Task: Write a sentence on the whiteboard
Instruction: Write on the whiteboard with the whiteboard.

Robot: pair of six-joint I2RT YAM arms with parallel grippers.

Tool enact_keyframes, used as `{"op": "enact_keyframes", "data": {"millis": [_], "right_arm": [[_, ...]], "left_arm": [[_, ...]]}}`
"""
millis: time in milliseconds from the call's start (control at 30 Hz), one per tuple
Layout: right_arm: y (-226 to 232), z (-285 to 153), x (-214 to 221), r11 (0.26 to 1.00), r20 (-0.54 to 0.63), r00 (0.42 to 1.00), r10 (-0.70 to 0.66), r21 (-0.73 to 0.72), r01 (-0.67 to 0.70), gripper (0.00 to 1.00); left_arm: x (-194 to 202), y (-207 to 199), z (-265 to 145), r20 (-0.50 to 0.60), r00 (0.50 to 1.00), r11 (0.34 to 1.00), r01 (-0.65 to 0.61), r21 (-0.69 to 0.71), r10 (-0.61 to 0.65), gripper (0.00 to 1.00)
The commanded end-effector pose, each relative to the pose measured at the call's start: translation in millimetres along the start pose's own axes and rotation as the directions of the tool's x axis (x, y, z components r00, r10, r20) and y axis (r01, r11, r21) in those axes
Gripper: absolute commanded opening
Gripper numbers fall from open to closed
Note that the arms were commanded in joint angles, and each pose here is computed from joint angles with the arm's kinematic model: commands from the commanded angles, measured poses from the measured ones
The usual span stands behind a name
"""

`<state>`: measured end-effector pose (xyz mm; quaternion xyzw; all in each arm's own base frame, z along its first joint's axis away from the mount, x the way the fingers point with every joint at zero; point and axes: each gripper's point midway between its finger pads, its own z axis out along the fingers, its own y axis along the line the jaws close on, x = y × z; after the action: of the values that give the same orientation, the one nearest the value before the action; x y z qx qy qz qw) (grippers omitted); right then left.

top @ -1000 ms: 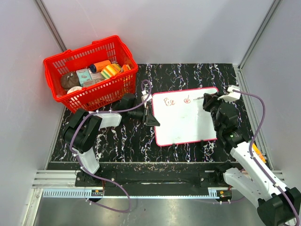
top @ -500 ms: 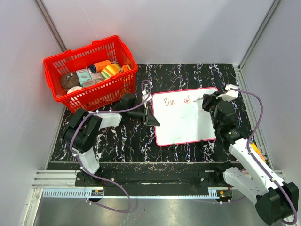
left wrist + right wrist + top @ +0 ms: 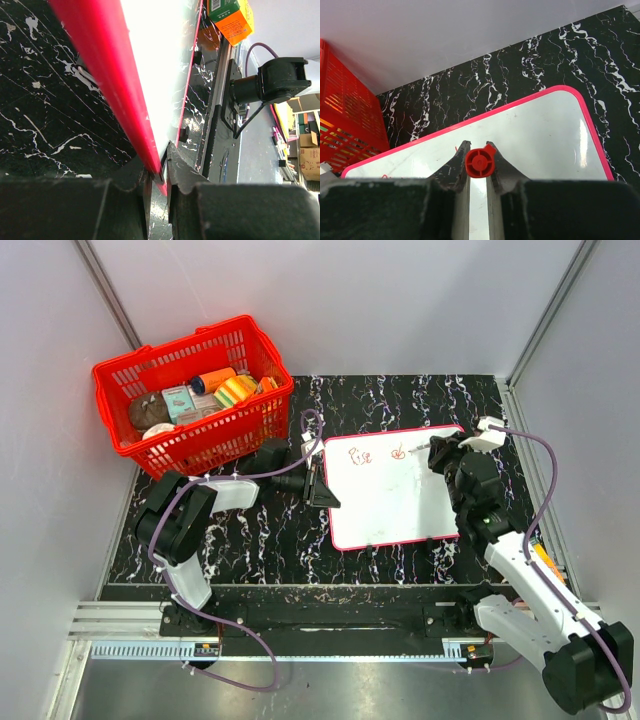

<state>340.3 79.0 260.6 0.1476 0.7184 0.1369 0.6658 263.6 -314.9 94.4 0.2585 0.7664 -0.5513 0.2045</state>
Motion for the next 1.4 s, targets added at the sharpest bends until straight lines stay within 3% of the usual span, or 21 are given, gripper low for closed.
{"op": "enact_keyframes", "data": {"millis": [0, 633, 1367], "right_arm": [[7.2, 4.2, -26.9, 0.999, 0.08, 0.996, 0.035, -0.009, -0.034, 0.0], [3.7, -5.6, -0.7, 0.999, -0.008, 1.0, 0.019, -0.032, -0.019, 0.0], [-7.7, 2.7, -19.7, 0.998, 0.06, 0.998, 0.007, 0.059, -0.011, 0.0]], "left_arm": [[7.4, 8.5, 8.3, -0.022, 0.996, 0.995, -0.085, -0.056, 0.084, 0.0], [8.3, 8.5, 8.3, -0.024, 0.996, 0.995, -0.085, -0.058, 0.084, 0.0], [8.3, 8.0, 8.7, -0.025, 0.996, 0.995, -0.086, -0.057, 0.084, 0.0]]}}
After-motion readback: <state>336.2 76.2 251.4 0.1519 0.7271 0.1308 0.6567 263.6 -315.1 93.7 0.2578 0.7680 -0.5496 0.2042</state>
